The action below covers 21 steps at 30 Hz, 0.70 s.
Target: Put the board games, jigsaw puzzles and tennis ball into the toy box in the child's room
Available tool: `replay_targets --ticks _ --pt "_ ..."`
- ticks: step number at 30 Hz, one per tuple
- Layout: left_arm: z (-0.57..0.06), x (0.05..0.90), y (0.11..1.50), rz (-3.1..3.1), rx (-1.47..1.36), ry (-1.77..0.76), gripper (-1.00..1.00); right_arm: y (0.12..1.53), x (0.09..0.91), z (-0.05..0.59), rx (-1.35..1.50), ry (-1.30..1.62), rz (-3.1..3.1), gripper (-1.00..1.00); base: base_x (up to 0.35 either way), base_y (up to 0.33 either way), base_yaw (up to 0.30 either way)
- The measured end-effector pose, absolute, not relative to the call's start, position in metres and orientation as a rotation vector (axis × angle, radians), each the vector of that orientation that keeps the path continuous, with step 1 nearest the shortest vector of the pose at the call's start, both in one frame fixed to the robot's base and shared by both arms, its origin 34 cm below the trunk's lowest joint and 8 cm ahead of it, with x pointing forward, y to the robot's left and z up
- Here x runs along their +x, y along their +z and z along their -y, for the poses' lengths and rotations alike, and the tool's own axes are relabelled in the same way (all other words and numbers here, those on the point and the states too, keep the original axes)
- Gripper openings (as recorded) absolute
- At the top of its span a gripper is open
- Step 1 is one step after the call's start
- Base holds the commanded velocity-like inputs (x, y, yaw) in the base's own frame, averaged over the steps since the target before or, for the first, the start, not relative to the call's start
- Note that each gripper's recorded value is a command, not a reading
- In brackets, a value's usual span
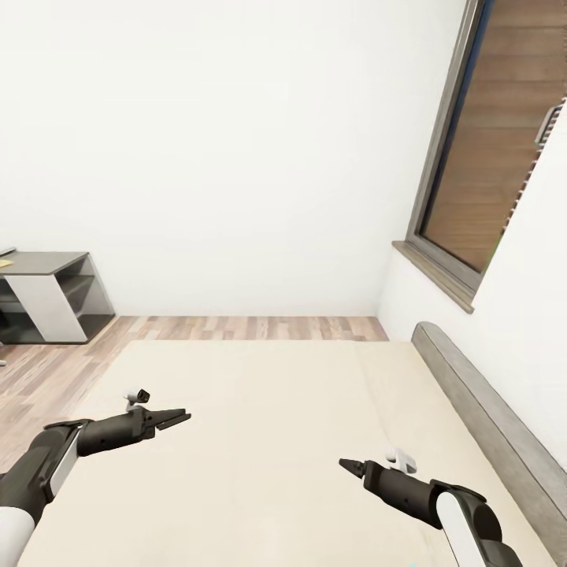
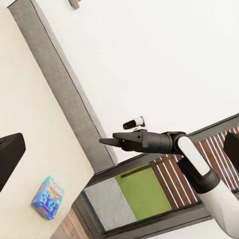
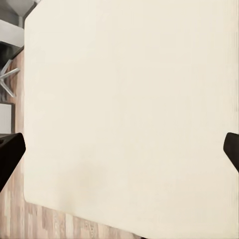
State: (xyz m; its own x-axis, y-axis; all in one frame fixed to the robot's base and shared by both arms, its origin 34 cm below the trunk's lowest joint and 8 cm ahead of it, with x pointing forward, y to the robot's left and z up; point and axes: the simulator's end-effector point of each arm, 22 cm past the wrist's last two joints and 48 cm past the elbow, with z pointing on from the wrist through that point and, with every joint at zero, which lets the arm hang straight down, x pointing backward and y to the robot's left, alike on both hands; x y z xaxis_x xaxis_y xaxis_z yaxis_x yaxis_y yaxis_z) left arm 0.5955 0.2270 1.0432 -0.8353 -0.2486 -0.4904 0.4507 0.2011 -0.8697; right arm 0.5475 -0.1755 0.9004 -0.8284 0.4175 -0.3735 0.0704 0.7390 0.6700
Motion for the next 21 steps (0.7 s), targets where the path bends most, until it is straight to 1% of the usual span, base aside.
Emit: replay_targets --ticks 10,21 --pt "-0.227 0.5954 1.0432 -1.941 0.188 -1.685 1.0 0.9003 0.5474 0.1758 0.369 0.906 -2.427 1.0 0.0 -0.158 0.0" --pt "-0.2271 0.5954 1.0433 -1.941 0.188 -1.685 1.0 0.9003 0.5475 0.1758 0.369 0.906 -2.427 1.0 0.0 -0.028 0.0"
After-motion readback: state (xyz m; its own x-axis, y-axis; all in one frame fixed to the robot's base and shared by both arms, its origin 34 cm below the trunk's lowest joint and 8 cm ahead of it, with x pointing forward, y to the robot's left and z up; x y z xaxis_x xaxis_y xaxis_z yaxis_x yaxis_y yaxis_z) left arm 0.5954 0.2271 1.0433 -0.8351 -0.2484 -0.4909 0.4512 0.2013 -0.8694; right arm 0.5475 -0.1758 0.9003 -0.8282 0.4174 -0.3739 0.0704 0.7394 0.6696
